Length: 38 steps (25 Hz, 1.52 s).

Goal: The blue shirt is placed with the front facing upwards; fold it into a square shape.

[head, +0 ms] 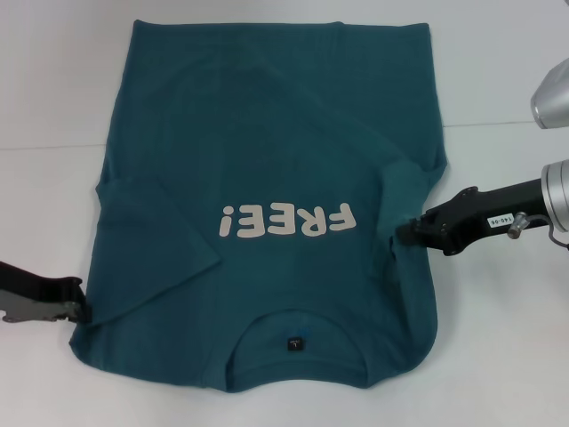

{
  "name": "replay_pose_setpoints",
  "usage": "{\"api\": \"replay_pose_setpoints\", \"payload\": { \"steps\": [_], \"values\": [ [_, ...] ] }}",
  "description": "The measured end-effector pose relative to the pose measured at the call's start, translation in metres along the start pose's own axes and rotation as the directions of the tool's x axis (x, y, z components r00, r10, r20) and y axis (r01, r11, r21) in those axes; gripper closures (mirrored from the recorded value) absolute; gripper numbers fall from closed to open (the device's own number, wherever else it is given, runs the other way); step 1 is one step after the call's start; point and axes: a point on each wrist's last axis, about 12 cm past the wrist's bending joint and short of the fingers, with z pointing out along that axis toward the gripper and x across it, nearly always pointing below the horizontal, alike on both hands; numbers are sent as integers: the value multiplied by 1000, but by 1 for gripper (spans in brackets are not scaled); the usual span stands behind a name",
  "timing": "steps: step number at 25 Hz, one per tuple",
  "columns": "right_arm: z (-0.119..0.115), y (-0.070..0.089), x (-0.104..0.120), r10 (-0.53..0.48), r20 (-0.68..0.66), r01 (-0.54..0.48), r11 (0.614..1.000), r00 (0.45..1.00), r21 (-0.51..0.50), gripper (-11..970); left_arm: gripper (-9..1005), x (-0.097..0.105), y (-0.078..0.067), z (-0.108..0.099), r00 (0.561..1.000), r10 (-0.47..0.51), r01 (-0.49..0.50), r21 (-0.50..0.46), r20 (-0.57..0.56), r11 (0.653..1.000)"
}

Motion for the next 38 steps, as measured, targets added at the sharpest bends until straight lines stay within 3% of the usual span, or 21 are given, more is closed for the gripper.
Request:
{"api": "replay_pose_setpoints", "payload": {
  "steps": [2, 17, 24, 38],
  "values": [
    [0, 0, 0, 1, 1, -1, 1000, 1000, 2, 944, 990, 1, -1, 1, 1000, 11, -11, -3, -7, 1000],
    [-5, 0, 7, -1, -6, 1, 1000, 1000, 3, 944, 984, 6, -8, -2, 995, 99, -99, 5, -9, 995],
    [-15, 11, 12, -54, 2, 54, 999, 999, 4, 944, 984, 17, -6, -5, 991, 134, -134, 8, -17, 991],
    [-27, 18, 46, -24, 6, 24, 1000, 1000, -14, 944, 982, 44, -5, -2, 982, 186, -184, 40, -43, 982]
  ]
}}
